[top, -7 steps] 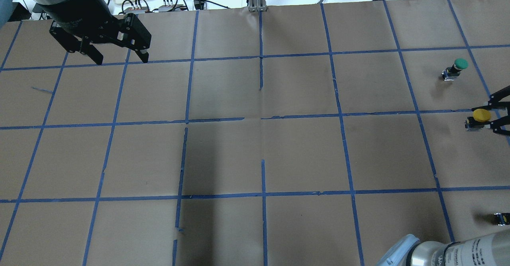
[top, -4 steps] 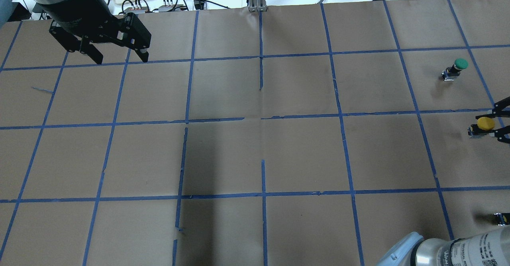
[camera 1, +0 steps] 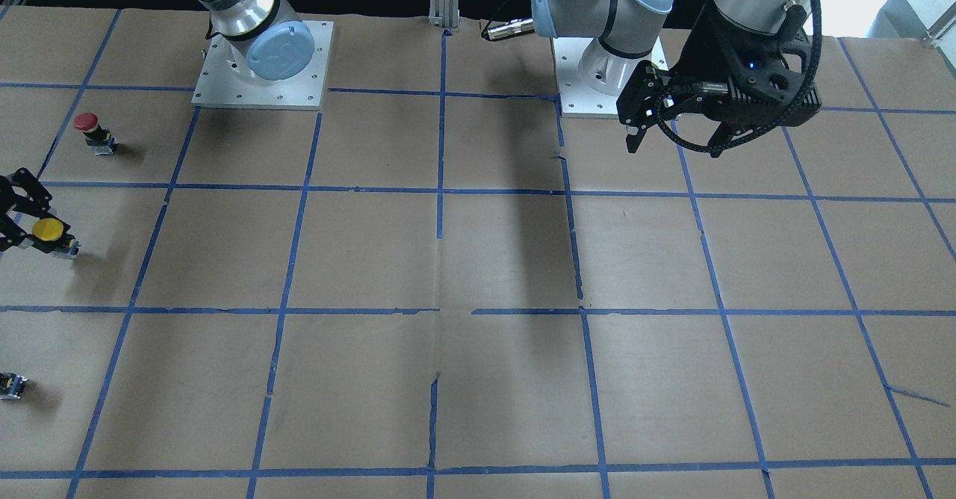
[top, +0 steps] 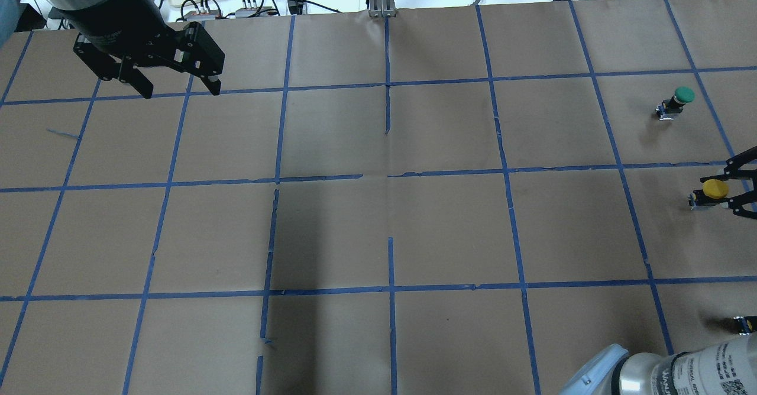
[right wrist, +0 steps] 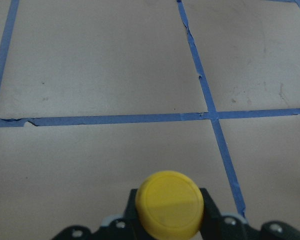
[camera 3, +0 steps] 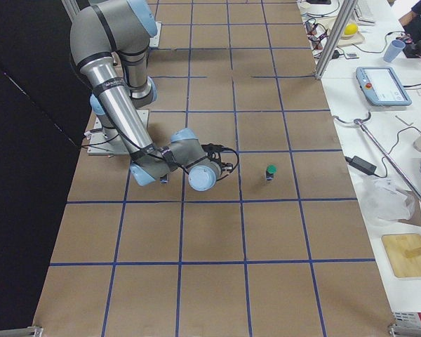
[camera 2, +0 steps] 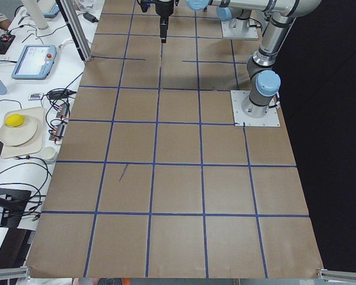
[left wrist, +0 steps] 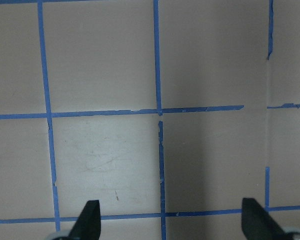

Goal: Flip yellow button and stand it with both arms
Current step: 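Lower the yellow button upright onto the table with the right gripper and release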

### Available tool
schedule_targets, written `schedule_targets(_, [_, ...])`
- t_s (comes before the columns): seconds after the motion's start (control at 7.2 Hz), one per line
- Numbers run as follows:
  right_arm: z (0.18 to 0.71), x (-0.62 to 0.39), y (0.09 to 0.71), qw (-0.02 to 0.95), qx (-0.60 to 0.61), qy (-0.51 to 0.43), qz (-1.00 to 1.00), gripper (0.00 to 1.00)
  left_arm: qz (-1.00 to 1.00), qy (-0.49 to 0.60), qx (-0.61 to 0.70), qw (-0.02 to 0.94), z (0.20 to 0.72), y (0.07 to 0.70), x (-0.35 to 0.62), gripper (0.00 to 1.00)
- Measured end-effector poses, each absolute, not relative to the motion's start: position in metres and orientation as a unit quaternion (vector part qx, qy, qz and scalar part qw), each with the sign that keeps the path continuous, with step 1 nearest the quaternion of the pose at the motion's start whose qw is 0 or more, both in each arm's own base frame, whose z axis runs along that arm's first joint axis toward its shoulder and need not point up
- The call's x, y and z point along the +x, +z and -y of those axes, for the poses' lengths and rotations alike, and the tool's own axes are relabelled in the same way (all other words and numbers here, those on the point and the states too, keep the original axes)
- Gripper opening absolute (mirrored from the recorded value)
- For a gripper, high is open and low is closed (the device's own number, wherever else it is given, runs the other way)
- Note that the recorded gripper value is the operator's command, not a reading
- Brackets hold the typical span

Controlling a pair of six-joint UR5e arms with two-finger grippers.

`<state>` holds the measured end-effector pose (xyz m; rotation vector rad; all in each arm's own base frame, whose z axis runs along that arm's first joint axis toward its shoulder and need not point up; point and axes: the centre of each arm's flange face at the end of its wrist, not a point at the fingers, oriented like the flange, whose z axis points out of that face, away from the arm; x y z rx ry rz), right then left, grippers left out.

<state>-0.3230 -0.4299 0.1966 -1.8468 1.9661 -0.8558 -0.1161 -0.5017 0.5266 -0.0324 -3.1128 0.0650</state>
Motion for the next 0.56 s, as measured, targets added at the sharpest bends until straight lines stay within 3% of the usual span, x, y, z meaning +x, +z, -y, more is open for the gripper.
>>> schedule_targets(0.14, [0.4292, -0.3235, 0.1953, 0.157, -0.644, -0.299, -0.687, 0.3, 1.0, 0.02, -0.01, 0.014, 0.5008, 0.5259, -0.1156, 1.0])
schedule_targets(0.42, [0.4285, -0.3244, 0.1915, 0.16, -0.642, -0.3, -0.688, 0.56, 1.0, 0.016, -0.01, 0.013, 0.5021, 0.5236, -0.115, 1.0])
schedule_targets(0.56, [0.4284, -0.3247, 0.1907, 0.161, -0.641, -0.299, -0.688, 0.63, 1.0, 0.013, -0.01, 0.013, 0.5027, 0.5219, -0.115, 1.0])
